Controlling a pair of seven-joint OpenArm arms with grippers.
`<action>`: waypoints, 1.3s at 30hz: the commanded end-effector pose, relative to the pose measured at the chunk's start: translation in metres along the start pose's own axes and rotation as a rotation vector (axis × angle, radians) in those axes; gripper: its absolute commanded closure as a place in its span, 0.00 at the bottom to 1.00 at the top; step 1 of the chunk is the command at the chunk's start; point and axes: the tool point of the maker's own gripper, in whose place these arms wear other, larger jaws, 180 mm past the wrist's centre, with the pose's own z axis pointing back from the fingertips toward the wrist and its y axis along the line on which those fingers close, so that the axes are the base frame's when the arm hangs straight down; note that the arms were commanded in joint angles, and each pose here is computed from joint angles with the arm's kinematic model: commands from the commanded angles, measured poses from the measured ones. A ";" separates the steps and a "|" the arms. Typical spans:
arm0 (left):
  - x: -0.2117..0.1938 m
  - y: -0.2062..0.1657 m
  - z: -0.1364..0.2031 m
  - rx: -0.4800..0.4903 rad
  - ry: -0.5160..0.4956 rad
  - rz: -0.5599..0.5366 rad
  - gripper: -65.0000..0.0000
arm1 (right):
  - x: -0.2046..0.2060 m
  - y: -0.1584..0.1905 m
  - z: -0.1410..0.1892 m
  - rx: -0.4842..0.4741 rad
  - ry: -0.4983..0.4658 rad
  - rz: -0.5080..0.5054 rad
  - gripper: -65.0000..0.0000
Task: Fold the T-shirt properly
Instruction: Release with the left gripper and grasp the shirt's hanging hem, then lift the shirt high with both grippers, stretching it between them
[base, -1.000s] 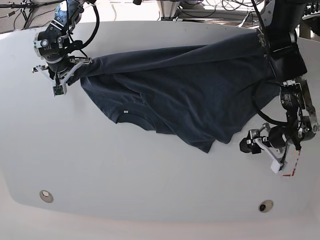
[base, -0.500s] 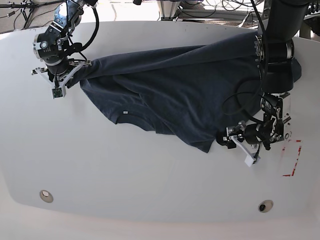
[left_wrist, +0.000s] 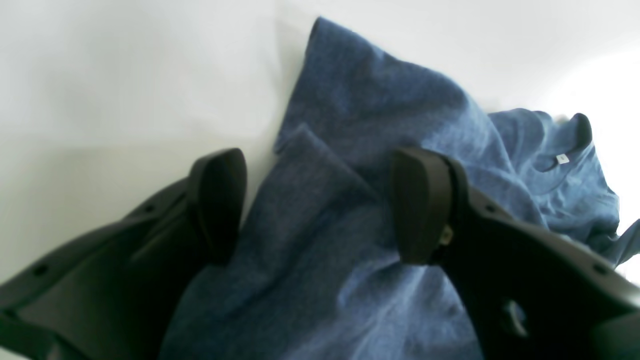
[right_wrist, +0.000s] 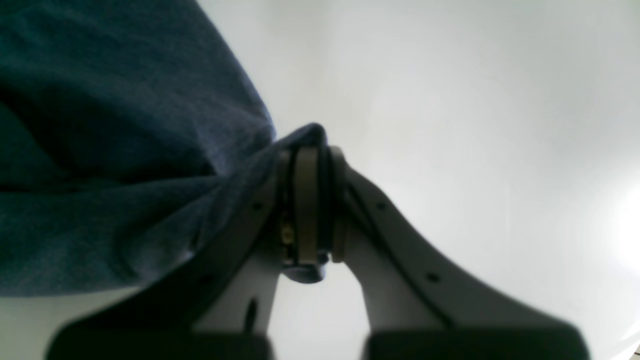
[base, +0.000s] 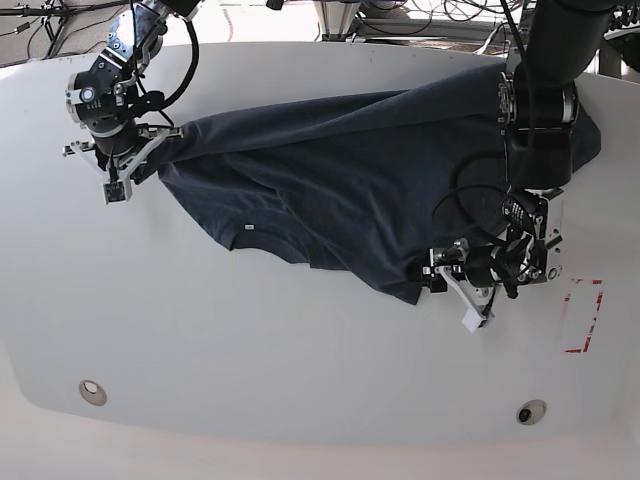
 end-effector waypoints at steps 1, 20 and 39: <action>0.015 -0.003 0.005 -0.002 -0.025 -0.018 0.43 | 0.012 -0.006 0.004 -0.018 -0.045 -0.001 1.00; 0.041 -0.015 0.029 0.016 -0.124 -0.129 1.00 | 0.012 -0.005 0.003 -0.015 -0.046 -0.001 1.00; 0.063 -0.041 0.114 0.134 -0.218 -0.453 1.00 | 0.018 -0.006 0.003 -0.018 -0.058 -0.002 1.00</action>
